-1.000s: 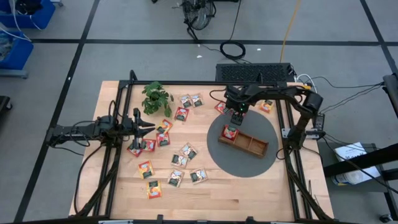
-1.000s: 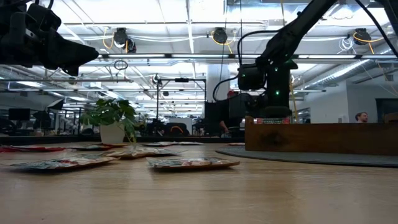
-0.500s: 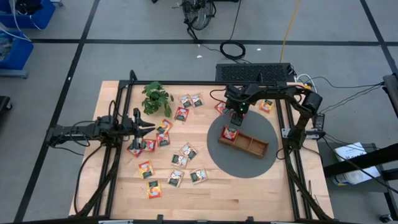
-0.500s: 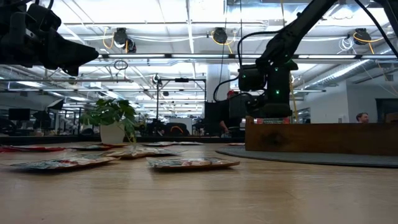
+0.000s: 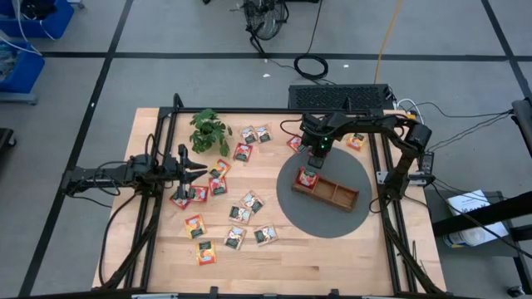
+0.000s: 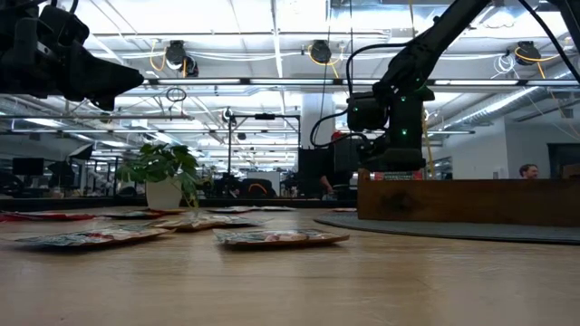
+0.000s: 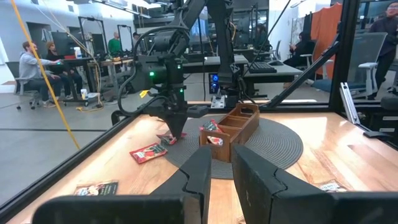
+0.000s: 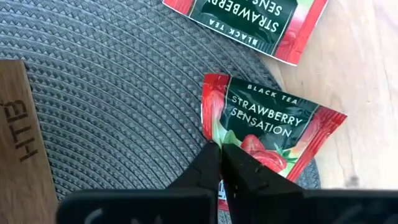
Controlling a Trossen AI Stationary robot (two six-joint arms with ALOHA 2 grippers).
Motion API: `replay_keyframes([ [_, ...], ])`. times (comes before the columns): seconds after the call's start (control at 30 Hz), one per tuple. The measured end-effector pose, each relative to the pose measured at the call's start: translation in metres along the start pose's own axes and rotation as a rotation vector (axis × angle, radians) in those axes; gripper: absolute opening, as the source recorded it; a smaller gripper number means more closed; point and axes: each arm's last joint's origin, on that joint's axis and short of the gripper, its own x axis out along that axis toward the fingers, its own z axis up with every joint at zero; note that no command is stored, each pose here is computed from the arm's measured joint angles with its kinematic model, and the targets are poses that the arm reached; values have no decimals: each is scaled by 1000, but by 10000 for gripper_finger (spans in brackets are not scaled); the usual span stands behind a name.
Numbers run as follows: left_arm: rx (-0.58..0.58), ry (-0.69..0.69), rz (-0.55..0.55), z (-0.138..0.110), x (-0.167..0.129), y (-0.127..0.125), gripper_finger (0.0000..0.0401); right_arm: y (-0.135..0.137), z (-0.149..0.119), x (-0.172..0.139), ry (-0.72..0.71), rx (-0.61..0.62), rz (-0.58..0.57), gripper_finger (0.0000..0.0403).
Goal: Pick & Place Tea
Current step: Put the red tea bag into the left section of the wooden organizer
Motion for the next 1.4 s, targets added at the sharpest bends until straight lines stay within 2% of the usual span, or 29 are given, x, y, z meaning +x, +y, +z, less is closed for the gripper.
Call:
replay_keyframes([
  [0.3, 0, 0, 1, 0, 0, 0, 72, 7, 0, -11, -30, -56, -86, 1],
  [0.63, 0, 0, 0, 0, 0, 0, 72, 19, -8, -65, -222, -32, -98, 0],
  [0.87, 0, 0, 1, 0, 0, 0, 72, 44, -21, -105, -378, -33, -71, 0],
  [1.0, 0, 0, 0, 0, 0, 0, 72, 68, -29, -121, -451, -94, -28, 0],
  [1.23, 0, 0, 0, 0, 0, 0, 72, 111, -40, -139, -550, -206, 182, 0],
  [1.4, 0, 0, 0, 0, 0, 0, 72, 126, -48, -137, -562, -221, 310, 0],
])
